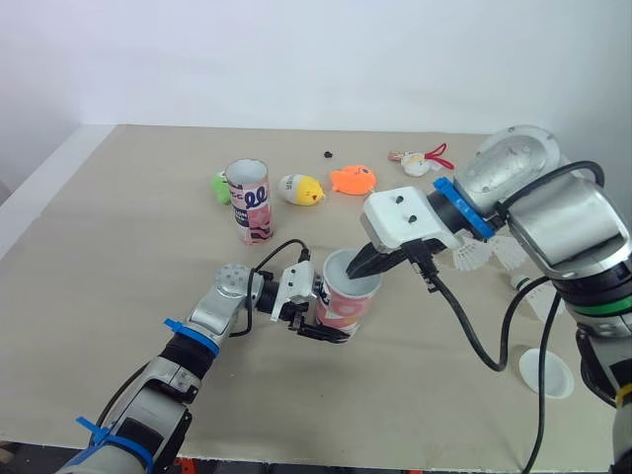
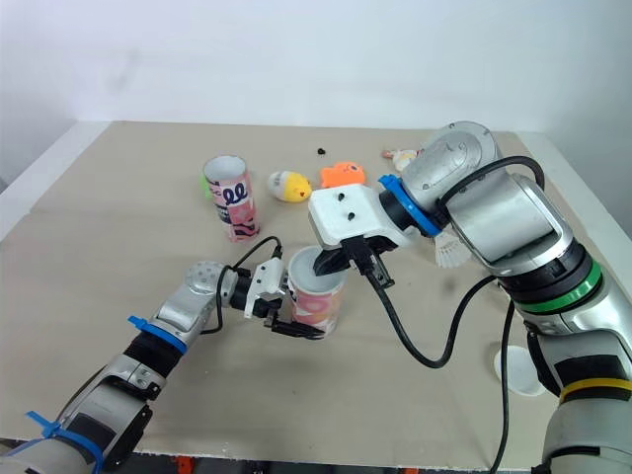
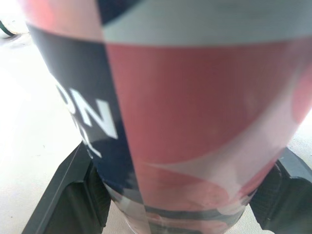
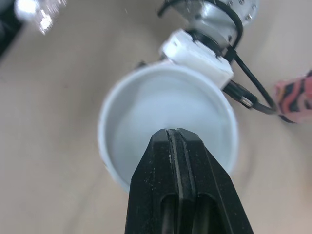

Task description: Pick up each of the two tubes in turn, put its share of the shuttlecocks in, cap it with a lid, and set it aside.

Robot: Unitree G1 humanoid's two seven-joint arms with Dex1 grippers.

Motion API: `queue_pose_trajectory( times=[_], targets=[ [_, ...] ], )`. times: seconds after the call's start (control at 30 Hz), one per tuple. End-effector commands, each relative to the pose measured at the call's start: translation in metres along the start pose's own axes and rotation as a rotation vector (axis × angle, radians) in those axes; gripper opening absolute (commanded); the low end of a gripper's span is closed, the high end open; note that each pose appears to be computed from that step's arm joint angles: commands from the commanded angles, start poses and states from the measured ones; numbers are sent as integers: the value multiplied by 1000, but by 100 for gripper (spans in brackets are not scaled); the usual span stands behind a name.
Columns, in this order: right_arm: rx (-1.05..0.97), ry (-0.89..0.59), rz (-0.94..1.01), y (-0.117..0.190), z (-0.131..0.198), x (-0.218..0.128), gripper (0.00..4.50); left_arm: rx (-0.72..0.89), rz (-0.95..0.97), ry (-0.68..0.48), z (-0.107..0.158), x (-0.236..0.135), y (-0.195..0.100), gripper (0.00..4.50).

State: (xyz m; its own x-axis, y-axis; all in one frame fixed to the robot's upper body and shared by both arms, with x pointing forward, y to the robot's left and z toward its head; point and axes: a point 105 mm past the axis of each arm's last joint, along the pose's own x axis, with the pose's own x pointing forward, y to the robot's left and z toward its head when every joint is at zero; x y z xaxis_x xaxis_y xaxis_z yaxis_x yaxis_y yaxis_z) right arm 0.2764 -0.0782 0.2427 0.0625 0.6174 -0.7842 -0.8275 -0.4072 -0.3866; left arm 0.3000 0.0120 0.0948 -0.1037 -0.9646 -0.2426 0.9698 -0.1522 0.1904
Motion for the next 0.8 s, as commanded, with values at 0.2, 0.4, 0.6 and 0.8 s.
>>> queue_pose_trajectory(
  times=[0.2, 0.4, 0.6, 0.8],
  targets=[
    [-12, 100, 139, 25, -22, 27, 1, -71, 15, 84, -24, -3, -5, 325],
    [59, -21, 30, 6, -5, 7, 1, -66, 15, 84, -24, -2, -4, 325],
    [190, -285, -147, -6, 21, -48, 1, -61, 11, 79, -23, -1, -3, 325],
    [370, -337, -278, 23, -1, -78, 1, -93, 13, 17, -13, 0, -2, 325]
  ],
)
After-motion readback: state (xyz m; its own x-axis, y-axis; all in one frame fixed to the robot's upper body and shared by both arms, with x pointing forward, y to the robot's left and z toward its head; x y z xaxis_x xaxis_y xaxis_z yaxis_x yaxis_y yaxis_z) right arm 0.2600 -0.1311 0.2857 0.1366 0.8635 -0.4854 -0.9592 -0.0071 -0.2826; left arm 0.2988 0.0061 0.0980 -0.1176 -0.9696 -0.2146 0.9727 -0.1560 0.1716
